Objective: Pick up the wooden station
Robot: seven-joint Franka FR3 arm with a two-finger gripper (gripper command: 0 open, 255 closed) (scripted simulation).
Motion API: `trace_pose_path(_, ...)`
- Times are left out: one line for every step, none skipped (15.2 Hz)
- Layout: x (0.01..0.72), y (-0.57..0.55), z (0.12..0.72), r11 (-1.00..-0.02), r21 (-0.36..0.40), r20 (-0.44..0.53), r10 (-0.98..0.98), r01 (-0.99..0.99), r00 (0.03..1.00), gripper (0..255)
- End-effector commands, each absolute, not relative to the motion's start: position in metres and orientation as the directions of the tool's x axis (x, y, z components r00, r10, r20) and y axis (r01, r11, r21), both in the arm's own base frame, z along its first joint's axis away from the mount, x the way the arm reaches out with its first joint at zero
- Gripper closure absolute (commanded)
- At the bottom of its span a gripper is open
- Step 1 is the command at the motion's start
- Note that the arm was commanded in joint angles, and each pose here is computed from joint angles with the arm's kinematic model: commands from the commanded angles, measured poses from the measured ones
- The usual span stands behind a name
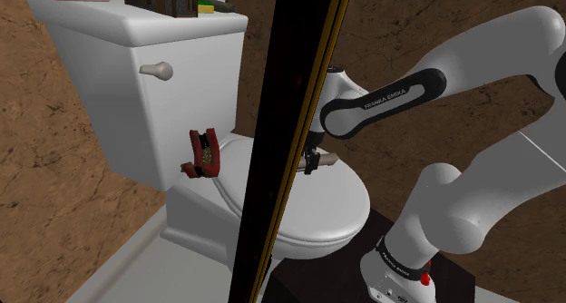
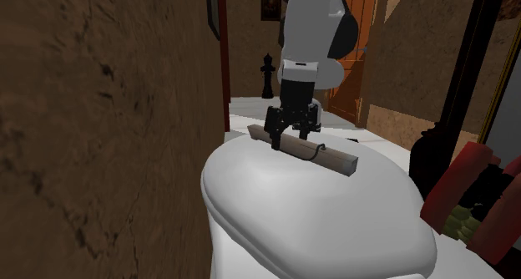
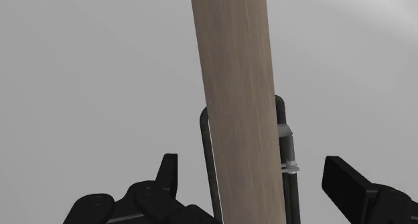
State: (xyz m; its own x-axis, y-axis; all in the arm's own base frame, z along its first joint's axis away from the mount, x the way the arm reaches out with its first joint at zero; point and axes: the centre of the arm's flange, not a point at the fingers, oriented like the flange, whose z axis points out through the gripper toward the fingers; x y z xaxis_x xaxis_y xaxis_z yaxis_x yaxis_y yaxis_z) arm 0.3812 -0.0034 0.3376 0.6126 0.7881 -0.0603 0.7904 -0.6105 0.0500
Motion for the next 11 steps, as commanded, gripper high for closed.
trace_pose_path(0.3818,-0.0034,0.334,-0.61,0.051,-0.059,0.788,0.79,0.612,0)
trace_pose_path(0.3813,-0.0032,0.3335,-0.61,0.051,-0.059,0.788,0.79,0.612,255)
trace_pose_path(0.381,-0.0035,0.3337,-0.61,0.051,-0.059,0.788,0.79,0.612,255)
trace_pose_path(0.3813,-0.0035,0.3338,-0.61,0.051,-0.059,0.788,0.79,0.612,255)
trace_pose_path(0.3812,-0.0034,0.3337,-0.61,0.051,-0.059,0.788,0.791,0.612,255)
trace_pose_path(0.3812,-0.0035,0.3337,-0.61,0.051,-0.059,0.788,0.791,0.612,255)
trace_pose_path(0.3815,-0.0036,0.3337,-0.61,0.051,-0.059,0.788,0.791,0.612,255)
trace_pose_path(0.3815,-0.0036,0.3335,-0.61,0.051,-0.059,0.788,0.791,0.612,255)
trace_pose_path(0.3816,-0.0037,0.3336,-0.61,0.051,-0.059,0.788,0.791,0.612,255)
trace_pose_path(0.3814,-0.0037,0.3337,-0.61,0.051,-0.059,0.788,0.791,0.612,255)
trace_pose_path(0.3818,-0.0034,0.334,-0.61,0.051,-0.059,0.788,0.79,0.612,255)
